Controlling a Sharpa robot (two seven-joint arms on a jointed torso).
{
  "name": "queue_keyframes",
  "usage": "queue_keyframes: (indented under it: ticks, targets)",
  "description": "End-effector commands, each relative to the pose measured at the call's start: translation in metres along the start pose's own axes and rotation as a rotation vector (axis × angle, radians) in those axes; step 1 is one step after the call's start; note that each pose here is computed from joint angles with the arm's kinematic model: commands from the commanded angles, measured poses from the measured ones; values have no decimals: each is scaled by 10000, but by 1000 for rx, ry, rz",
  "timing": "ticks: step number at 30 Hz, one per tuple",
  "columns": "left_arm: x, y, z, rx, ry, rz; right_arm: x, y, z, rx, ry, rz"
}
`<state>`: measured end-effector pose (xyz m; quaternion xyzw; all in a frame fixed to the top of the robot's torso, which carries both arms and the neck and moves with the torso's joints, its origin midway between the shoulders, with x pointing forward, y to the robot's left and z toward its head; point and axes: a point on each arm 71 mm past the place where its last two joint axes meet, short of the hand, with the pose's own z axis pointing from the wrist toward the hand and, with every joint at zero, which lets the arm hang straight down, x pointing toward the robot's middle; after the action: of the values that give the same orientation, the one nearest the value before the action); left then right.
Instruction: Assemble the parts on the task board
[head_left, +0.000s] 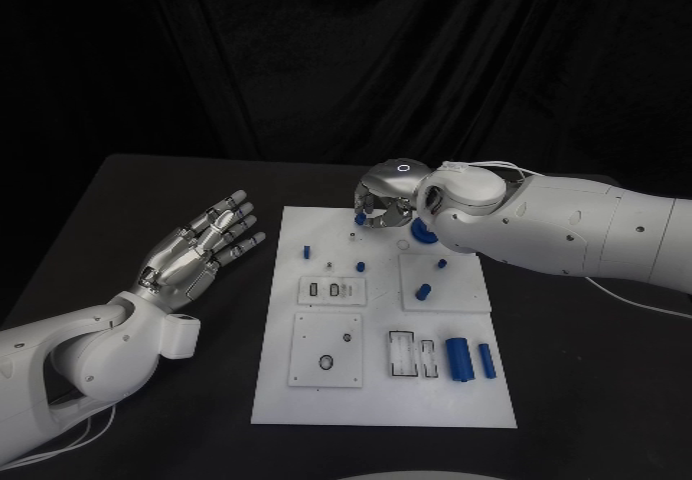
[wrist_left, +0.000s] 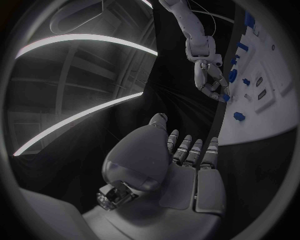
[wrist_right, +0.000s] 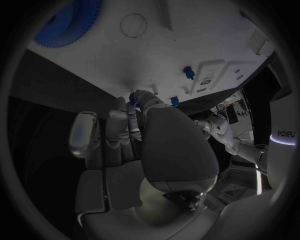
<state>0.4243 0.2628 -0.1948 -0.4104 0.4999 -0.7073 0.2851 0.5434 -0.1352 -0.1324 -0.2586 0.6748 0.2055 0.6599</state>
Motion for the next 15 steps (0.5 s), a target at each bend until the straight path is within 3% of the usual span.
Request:
queue_keyframes:
  ticks: [1, 15]
  targets:
    - [21, -57, 4, 72, 14, -6, 52, -2, 6, 13, 45, -5]
    - [27, -52, 9, 70, 15, -6, 83, -2, 56, 35, 96, -14]
